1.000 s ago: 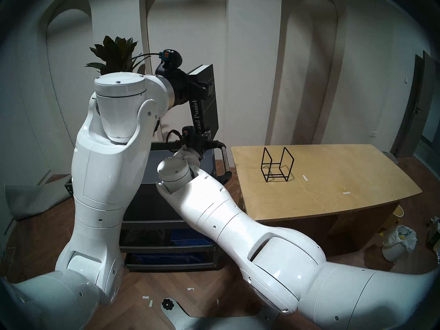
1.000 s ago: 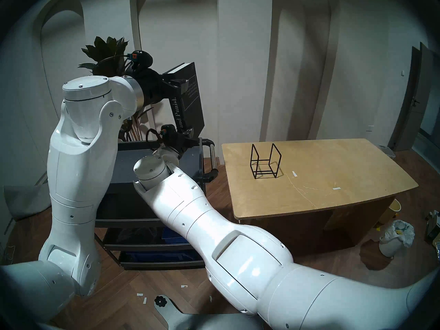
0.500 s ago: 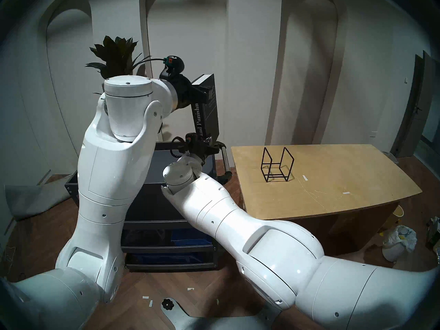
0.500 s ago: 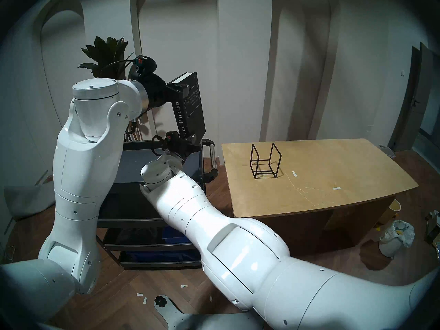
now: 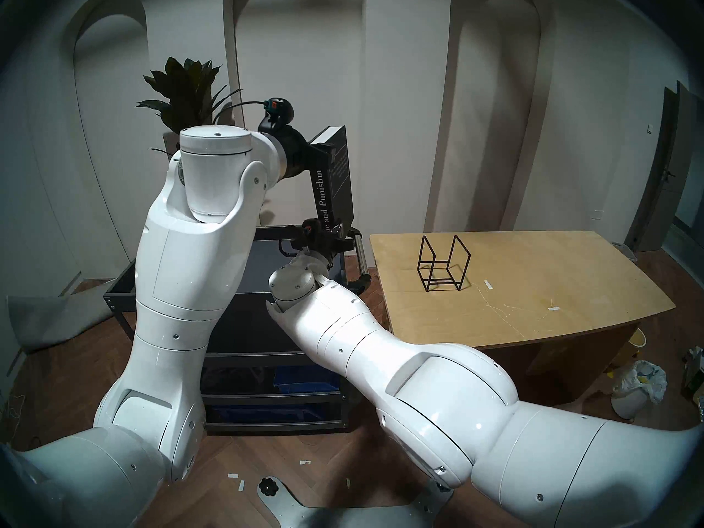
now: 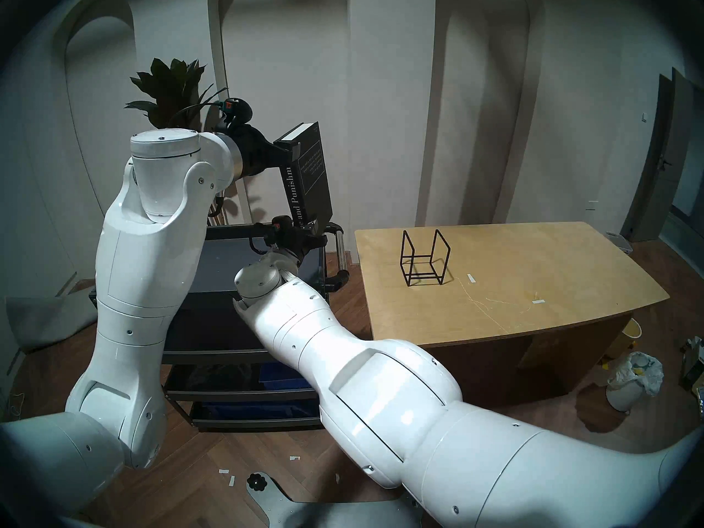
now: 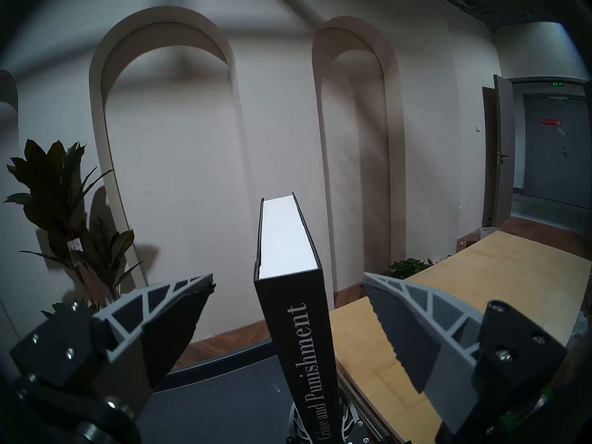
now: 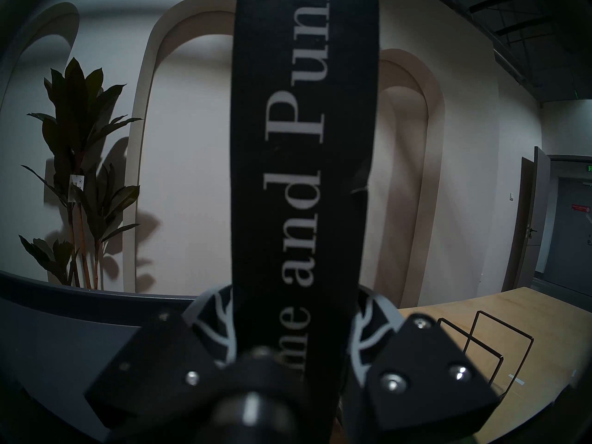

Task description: Transfer books between table and cart

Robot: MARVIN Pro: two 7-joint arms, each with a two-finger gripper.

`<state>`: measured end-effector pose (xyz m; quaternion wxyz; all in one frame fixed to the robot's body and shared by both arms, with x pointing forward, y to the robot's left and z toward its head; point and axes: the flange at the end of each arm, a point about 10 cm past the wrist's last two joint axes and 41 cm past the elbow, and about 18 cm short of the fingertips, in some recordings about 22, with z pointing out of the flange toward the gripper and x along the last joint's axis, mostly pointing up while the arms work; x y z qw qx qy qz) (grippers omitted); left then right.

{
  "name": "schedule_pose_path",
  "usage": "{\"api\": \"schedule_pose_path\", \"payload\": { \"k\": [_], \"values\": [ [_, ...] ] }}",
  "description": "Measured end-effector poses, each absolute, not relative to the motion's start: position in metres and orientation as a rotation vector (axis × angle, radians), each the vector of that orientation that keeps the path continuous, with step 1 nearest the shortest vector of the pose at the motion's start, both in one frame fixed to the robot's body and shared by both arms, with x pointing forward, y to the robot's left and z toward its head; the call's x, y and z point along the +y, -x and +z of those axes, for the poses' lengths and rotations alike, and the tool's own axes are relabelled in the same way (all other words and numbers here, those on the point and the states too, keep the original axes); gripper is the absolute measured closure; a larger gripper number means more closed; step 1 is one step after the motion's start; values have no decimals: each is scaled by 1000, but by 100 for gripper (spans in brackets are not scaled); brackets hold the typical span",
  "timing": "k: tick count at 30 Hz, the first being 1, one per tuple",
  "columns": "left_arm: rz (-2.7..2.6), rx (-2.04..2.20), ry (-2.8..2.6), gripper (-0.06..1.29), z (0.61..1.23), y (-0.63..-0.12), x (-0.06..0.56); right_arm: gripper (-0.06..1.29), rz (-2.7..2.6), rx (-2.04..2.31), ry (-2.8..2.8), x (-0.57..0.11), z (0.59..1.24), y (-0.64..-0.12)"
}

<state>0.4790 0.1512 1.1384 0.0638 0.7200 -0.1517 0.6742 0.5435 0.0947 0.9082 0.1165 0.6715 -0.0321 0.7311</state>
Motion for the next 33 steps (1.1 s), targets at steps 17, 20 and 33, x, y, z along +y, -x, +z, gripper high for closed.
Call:
{"api": "schedule_pose_path", "payload": {
  "k": [17,20,33],
  "values": [
    [1973,-487,-2112,1,1144,-478,144,82,2244,-114,-1943,94,912,-548],
    [1971,-490,-2115,1,1144,-480,146,82,2262,-108,-1930,96,913,-547],
    [1927,-423,-2195,1,1140,-508,161,82,2293,-95,-1876,102,916,-542]
  ]
}}
